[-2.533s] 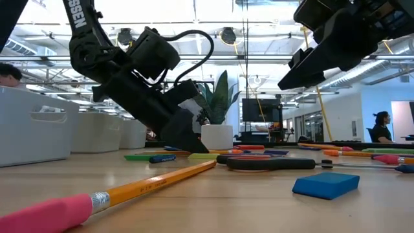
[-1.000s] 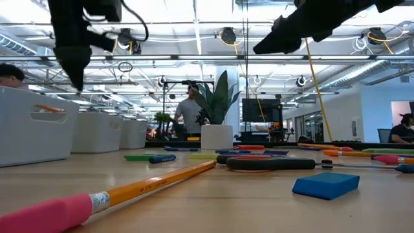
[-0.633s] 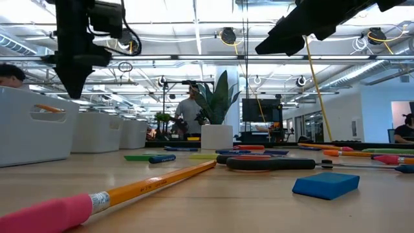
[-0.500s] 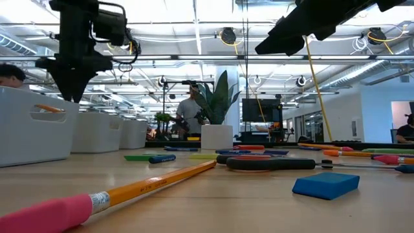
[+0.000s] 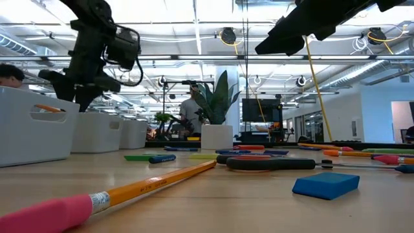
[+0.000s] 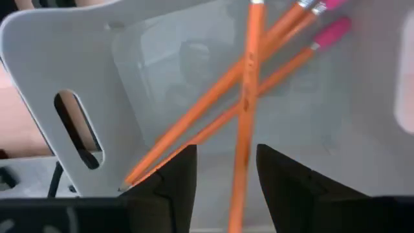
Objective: Sort crayons/erasers/pens/pencils in bins
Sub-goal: Put the orange pencil into the middle top gray bin
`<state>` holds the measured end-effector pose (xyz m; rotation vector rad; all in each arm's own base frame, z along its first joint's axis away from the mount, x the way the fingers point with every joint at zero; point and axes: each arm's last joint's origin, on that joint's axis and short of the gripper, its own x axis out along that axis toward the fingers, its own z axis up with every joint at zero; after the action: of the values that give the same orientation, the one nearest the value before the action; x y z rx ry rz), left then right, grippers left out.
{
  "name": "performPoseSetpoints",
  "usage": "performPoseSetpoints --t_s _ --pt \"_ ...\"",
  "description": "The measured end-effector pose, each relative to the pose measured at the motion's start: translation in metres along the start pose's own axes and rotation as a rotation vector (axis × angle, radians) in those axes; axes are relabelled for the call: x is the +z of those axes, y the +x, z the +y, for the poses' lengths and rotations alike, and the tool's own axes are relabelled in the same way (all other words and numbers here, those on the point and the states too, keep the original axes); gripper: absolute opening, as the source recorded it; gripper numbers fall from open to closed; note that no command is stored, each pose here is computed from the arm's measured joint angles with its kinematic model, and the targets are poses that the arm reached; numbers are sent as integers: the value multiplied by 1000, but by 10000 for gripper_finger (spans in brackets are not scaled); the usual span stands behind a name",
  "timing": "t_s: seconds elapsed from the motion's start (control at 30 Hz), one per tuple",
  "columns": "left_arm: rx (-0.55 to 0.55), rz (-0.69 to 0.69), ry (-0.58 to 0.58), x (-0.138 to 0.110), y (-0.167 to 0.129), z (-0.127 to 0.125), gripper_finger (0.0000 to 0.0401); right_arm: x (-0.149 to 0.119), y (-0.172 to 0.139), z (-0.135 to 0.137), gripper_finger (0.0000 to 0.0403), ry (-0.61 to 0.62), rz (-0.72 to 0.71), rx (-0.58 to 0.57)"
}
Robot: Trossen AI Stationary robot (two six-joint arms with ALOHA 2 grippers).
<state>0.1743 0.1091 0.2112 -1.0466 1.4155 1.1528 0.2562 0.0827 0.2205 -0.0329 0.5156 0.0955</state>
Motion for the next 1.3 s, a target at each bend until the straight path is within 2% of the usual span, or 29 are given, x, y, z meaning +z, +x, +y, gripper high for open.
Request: performPoseSetpoints --t_s 0.17,0.37,0.4,0.5,0.6,0.67,0.8,0.93,1.03,1.17,1.3 --pt "-14 57 1 7 9 -5 138 0 0 0 224 -3 0 0" --pt "-12 74 14 8 11 -6 29 0 0 0 224 -3 0 -1" --pt "-13 73 17 7 11 -6 21 0 0 0 224 -3 0 -1" --pt "-26 66 43 6 6 -5 27 0 0 0 224 -3 0 -1" --pt "-47 54 110 4 -10 -5 34 0 0 0 224 -3 0 -1" --pt "-34 33 192 2 -25 -3 28 0 0 0 224 -3 0 -1" --pt "25 53 432 -3 -39 2 20 0 0 0 224 -28 0 -1" --pt "85 44 661 -3 -31 4 22 0 0 0 224 -45 0 -2" --pt "108 6 777 -1 -22 2 34 0 0 0 224 -28 0 -2" --pt "103 -2 853 0 -11 0 34 0 0 0 224 3 0 -1" --pt "132 14 850 2 5 -2 27 0 0 0 224 8 0 -1"
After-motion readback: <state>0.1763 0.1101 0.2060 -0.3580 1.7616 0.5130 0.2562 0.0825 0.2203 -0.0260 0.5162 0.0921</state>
